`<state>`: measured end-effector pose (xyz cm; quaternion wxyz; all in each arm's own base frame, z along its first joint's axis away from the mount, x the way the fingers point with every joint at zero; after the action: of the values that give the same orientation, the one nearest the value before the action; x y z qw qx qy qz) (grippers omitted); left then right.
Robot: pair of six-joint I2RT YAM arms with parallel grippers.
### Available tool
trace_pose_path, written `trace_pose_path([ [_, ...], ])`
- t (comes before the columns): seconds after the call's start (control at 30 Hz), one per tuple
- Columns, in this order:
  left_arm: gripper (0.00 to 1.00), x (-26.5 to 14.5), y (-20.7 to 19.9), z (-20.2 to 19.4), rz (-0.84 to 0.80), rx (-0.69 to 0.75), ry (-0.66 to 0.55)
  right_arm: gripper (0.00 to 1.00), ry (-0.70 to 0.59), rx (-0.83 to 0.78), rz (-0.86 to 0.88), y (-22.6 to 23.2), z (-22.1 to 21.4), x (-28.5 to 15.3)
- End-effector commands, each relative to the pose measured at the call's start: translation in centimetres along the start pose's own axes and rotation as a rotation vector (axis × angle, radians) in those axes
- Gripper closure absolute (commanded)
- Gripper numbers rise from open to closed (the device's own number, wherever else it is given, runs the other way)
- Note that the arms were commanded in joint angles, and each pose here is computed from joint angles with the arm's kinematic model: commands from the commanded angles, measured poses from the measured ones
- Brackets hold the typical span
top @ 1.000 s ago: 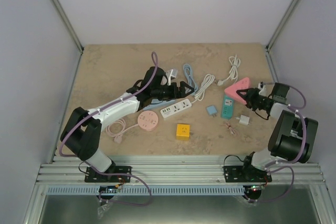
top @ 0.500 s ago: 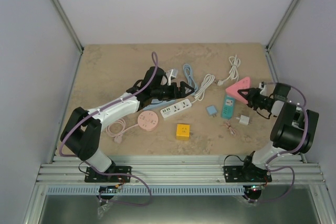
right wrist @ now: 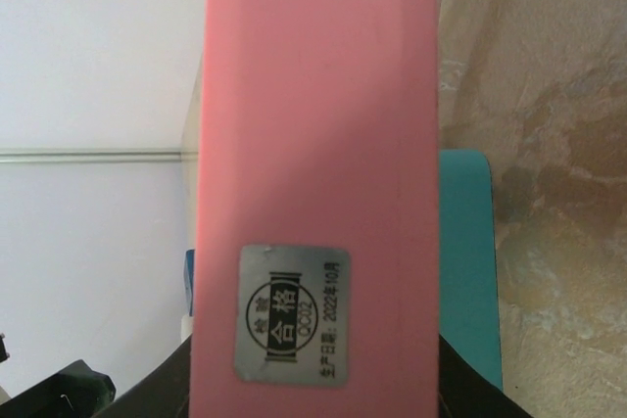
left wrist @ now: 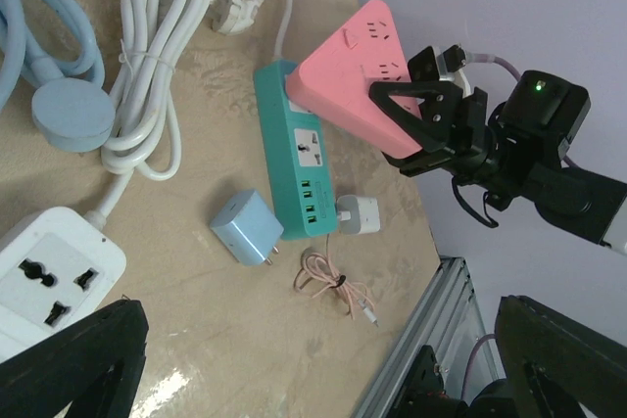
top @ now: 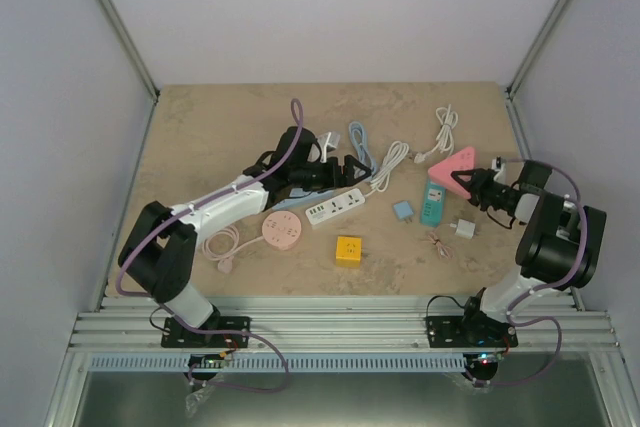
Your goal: Insert the plug
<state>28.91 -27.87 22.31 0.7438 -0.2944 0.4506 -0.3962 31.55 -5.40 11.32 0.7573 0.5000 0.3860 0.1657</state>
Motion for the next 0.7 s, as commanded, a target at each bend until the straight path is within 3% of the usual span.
trace_pose_path([
  [0.0, 0.01, 0.6, -0.7, 0.8, -0.021, 0.006, -0.008, 1.00, 0.038, 0.089, -0.052, -1.3, -2.3, 0.9],
  [0.4, 0.01, 6.5, -1.7, 2.2, -0.030, -0.009, 0.023, 0.98, 0.093, 0.101, -0.026, -1.2, -2.9, 2.3],
  [0.67, 0.06, 13.1, -0.3, 2.3, -0.047, -0.079, 0.086, 0.65, 0.081, 0.083, -0.118, -2.4, -2.4, 2.4],
])
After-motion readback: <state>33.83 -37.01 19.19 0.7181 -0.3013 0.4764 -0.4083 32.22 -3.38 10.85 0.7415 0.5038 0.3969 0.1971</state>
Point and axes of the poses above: each gripper's point midway between its finger pads, its own x axis out along the fingers, its own y axis along the line the jaws close on, z = x × y, the point moved 8 cm from there along -x, back along the fingers, and after that the axes turned 2 degrees about -x, right-handed, at the moved point
